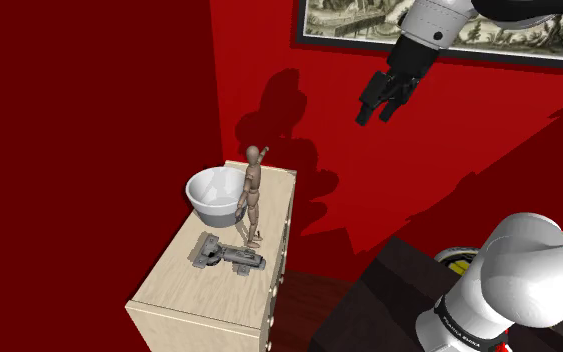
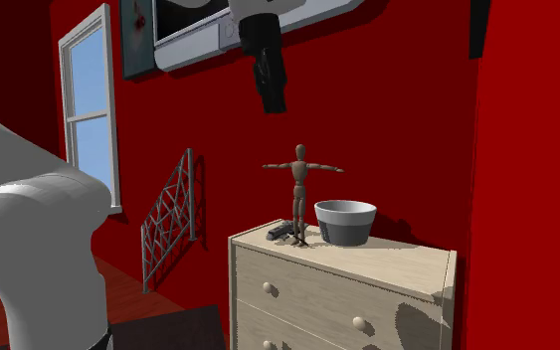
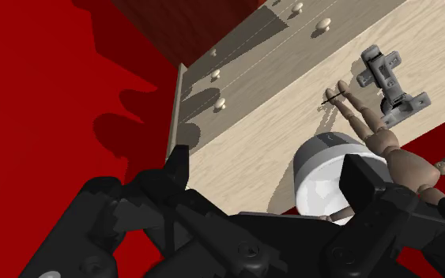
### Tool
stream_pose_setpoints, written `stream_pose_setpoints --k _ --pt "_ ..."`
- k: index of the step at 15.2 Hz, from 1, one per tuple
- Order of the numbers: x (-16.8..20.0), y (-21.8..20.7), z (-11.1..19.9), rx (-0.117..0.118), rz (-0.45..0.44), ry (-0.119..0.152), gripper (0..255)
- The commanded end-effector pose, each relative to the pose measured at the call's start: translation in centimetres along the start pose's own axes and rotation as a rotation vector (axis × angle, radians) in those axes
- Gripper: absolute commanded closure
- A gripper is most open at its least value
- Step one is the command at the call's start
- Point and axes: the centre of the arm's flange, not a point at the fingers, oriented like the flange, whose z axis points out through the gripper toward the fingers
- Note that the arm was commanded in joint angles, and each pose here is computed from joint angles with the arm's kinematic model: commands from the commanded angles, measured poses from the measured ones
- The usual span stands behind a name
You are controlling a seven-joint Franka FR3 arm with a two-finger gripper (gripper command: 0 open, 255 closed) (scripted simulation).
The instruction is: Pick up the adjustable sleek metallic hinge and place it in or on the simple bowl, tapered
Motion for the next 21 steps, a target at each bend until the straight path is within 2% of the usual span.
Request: stream_pose_setpoints --k 1,21 --pt "0.0 0.0 0.0 0.0 0.0 0.0 0" --pt "-0.5 -15.7 21.8 -0.05 -0.007 0.009 0"
